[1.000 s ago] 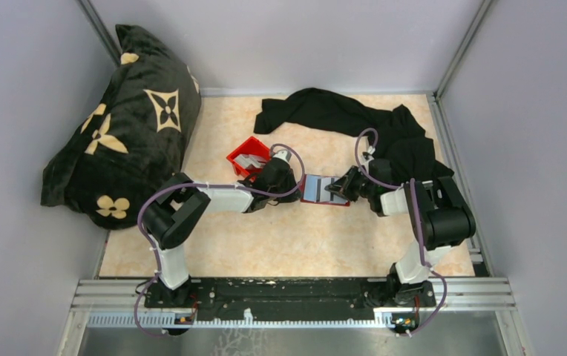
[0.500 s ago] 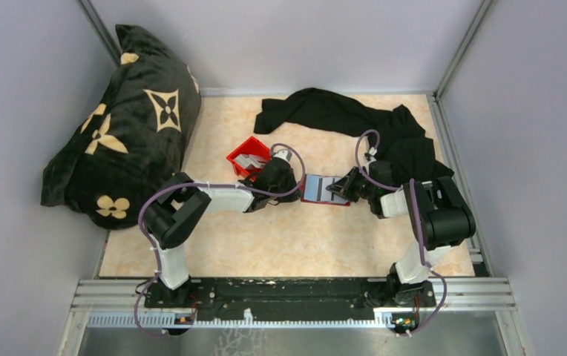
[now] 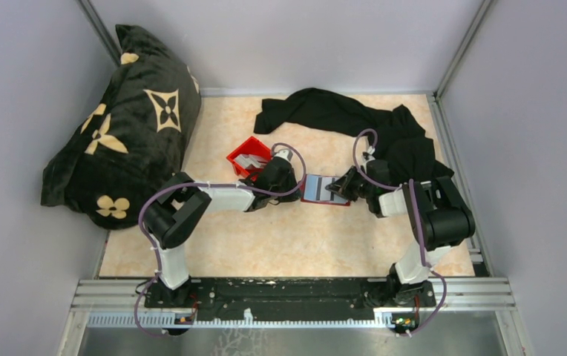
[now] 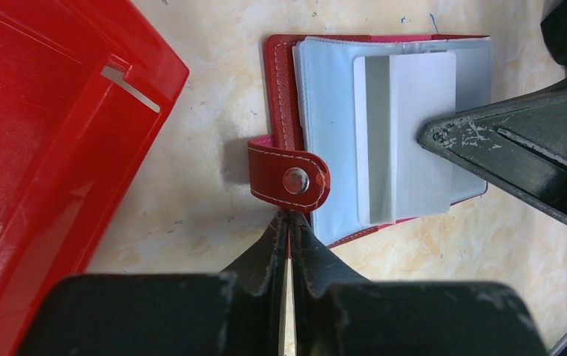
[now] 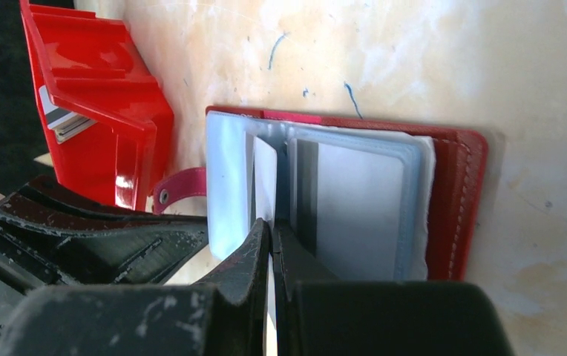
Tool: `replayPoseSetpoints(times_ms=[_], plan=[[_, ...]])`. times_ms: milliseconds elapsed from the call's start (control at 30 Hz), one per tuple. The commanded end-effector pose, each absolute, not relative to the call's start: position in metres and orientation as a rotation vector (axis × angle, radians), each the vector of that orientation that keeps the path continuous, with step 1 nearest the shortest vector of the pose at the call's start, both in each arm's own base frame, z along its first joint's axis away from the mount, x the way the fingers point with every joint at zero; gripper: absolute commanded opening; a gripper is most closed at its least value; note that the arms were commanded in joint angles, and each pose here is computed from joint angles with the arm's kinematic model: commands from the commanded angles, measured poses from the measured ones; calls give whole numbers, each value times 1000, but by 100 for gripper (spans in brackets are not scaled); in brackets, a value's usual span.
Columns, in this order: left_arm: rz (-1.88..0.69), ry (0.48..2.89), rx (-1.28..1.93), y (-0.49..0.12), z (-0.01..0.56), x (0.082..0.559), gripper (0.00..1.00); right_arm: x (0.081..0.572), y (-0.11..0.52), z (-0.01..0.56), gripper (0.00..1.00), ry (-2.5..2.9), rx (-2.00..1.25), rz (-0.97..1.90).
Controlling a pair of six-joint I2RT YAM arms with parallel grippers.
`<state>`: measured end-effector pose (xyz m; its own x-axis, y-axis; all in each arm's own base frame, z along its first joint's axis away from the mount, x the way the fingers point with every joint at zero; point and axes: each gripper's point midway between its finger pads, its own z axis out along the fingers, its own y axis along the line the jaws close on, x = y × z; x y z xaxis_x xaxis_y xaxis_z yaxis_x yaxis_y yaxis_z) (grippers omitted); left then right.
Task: Put the credit cards into the card holder
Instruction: Insert the credit card into the card holder.
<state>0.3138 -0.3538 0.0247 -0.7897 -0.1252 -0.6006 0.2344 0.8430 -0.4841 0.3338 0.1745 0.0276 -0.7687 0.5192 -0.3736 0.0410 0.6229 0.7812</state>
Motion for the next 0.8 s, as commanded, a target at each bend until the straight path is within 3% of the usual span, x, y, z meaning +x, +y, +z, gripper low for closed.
replayPoseSetpoints(times_ms=[0, 300, 533, 767], plan=[[-644, 2463, 127, -347, -4, 300, 9, 342, 177, 25, 0, 2275, 380, 951], [-640, 2466, 127, -346, -4, 299, 9, 340, 185, 21, 0, 2310, 341, 900], [-634, 2465, 123, -346, -5, 299, 9, 338, 183, 18, 29, 2366, 278, 821], [-620, 2468, 111, -342, -7, 298, 8, 346, 174, 41, 46, 2348, 225, 729]])
